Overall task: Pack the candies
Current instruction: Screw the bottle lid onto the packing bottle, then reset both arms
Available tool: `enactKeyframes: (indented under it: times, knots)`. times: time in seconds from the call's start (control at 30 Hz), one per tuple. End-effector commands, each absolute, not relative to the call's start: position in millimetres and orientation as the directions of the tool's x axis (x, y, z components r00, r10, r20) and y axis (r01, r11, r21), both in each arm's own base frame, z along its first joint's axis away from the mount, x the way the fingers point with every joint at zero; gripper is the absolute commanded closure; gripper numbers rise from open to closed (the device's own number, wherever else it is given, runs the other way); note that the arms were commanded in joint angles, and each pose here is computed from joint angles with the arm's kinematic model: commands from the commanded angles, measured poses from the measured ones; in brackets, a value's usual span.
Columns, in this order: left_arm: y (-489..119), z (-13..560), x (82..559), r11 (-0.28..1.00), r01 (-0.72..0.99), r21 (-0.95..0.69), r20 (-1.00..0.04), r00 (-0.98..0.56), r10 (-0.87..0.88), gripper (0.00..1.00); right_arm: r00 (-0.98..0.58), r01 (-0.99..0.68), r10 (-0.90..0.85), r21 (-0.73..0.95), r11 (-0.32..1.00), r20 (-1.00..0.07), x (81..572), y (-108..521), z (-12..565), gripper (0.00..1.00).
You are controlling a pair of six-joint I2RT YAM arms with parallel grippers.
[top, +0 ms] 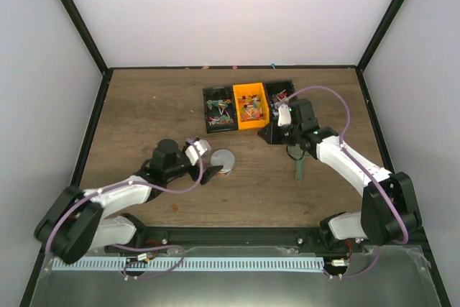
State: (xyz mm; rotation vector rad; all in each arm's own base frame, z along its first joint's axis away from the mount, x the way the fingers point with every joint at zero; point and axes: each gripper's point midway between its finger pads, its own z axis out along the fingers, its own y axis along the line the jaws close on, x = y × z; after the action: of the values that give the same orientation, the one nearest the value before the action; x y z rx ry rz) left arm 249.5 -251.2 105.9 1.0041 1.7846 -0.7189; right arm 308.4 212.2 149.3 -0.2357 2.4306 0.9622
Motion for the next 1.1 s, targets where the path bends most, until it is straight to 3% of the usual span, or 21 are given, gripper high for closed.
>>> enactKeyframes:
  times: [0.0, 0.17, 0.23, 0.3, 0.4, 0.47, 0.57, 0.67, 0.8, 0.9, 1.07]
  knots:
    - [-230, 149, 263, 0.626, 0.780, -0.004, -0.934, -0.226, 0.275, 0.00, -0.648, -0.255, 0.100, 0.339, 0.905, -0.755, 372, 164, 204, 0.83]
    - [-193, 196, 292, 0.785, 0.618, 0.035, -0.948, -0.228, 0.222, 0.00, -0.516, -0.097, 0.117, 0.194, 0.976, -0.849, 411, 93, 210, 0.75]
    - [-175, 205, 305, 0.829, 0.558, 0.042, -0.951, -0.231, 0.204, 0.00, -0.459, -0.067, 0.103, 0.150, 0.986, -0.882, 418, 64, 203, 0.64]
    - [-151, 210, 319, 0.875, 0.481, 0.049, -0.955, -0.236, 0.182, 0.00, -0.395, -0.017, 0.133, 0.151, 0.988, -0.909, 421, 39, 196, 0.41]
    - [-111, 210, 338, 0.941, 0.335, 0.048, -0.961, -0.241, 0.135, 0.00, -0.257, 0.074, 0.184, 0.170, 0.983, -0.949, 415, 12, 186, 0.29]
    - [-87, 213, 345, 0.966, 0.253, 0.062, -0.971, -0.209, 0.117, 0.00, -0.158, 0.141, 0.204, 0.183, 0.973, -0.966, 408, -3, 182, 0.24]
    - [-57, 206, 349, 0.985, 0.141, 0.097, -0.977, -0.174, 0.121, 0.00, -0.136, 0.151, 0.156, 0.135, 0.979, -0.978, 411, -7, 176, 0.18]
    - [-25, 197, 347, 1.000, 0.014, 0.022, -0.990, -0.138, 0.024, 0.00, -0.086, 0.169, 0.128, 0.112, 0.979, -0.988, 415, -14, 184, 0.14]
    - [4, 177, 353, 0.997, -0.059, -0.058, -0.988, -0.137, -0.066, 0.00, -0.091, 0.197, 0.121, 0.101, 0.975, -0.988, 417, -22, 183, 0.11]
    - [12, 171, 364, 0.996, -0.078, -0.047, -0.991, -0.125, -0.056, 0.00, -0.069, 0.157, 0.124, 0.112, 0.981, -0.990, 403, -19, 184, 0.01]
    - [23, 155, 389, 0.994, -0.084, -0.074, -0.990, -0.117, -0.084, 0.00, -0.136, 0.157, 0.142, 0.120, 0.980, -0.981, 397, -22, 160, 0.00]
